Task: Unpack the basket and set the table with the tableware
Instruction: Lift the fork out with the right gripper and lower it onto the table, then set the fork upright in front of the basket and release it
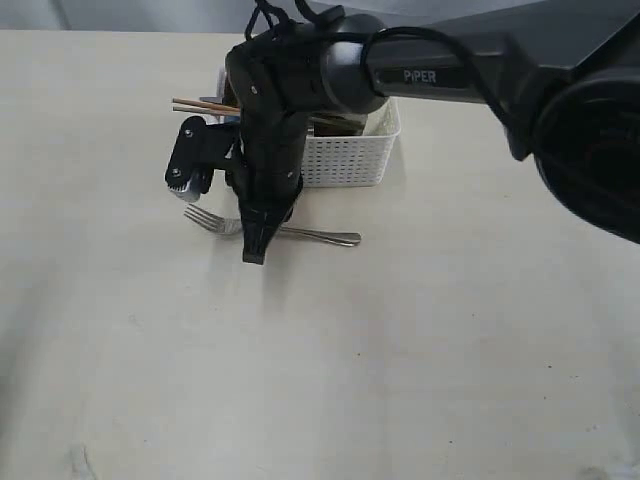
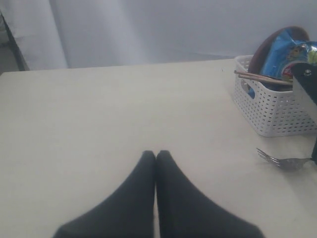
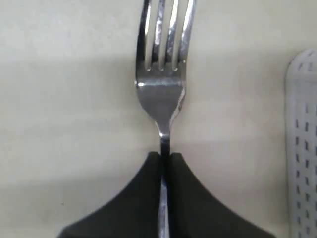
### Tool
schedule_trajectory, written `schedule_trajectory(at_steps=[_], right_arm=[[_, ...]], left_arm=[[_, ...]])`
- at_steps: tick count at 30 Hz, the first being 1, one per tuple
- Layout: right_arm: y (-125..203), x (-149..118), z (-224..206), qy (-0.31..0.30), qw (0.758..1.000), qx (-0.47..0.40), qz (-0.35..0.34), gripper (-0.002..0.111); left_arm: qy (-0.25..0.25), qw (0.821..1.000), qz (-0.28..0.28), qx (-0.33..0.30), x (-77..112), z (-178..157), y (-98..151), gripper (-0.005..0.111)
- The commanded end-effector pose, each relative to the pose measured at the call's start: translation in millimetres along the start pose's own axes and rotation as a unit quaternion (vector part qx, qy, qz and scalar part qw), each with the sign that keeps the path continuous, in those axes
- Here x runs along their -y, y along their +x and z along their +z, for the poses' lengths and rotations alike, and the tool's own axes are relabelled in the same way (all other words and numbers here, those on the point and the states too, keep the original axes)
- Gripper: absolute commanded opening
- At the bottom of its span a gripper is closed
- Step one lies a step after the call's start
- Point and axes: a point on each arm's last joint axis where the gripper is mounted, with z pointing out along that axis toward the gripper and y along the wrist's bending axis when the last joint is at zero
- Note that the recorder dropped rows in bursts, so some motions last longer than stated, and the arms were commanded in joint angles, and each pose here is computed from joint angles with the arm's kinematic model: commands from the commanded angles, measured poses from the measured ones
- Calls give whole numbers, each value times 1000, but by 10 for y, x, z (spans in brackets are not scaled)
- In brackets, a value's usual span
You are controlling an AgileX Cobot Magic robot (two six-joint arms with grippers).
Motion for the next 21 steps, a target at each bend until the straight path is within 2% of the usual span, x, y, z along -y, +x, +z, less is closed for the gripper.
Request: schedule_trajectory(at_steps=[1, 8, 14, 19, 21], right_arm=[[20, -147, 45, -78, 995, -7, 63, 0], [64, -190, -326, -55, 978, 21, 198, 0], [420, -420, -522, -23, 949, 36, 314, 0], [702, -643, -609, -19, 935, 41, 352, 0], [799, -717, -653, -16, 920, 47, 388, 0]], left_arm=[[4, 1000, 0, 7, 5, 0, -6, 0], [4, 1000, 0, 7, 5, 0, -6, 0], [4, 1000, 0, 7, 5, 0, -6, 0], [4, 1000, 0, 7, 5, 0, -6, 0], [4, 1000, 0, 7, 5, 0, -6, 0]])
